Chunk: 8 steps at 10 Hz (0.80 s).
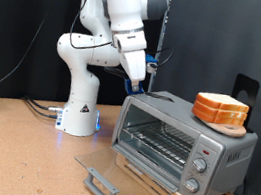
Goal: Make a piece of toast with the oven
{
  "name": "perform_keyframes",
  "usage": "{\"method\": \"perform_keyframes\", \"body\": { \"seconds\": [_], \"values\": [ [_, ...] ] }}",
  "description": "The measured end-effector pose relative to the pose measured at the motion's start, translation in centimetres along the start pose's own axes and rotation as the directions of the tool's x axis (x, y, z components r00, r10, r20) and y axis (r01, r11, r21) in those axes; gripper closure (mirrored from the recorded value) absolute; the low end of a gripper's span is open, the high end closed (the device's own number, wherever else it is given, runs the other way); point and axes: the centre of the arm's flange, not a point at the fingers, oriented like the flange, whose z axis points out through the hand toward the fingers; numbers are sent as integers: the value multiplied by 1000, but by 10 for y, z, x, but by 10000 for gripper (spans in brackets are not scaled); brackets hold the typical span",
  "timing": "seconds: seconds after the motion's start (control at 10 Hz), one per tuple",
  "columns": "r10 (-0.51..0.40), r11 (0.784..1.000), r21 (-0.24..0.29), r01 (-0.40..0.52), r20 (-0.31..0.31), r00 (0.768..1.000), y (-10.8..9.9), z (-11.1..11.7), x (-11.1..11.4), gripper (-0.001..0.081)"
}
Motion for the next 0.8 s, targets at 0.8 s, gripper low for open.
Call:
{"method": "perform_keyframes", "body": {
  "seconds": [0.8],
  "values": [
    [-12, 1000, 14, 13, -34, 999, -19, 4, 37, 407]
  ]
}}
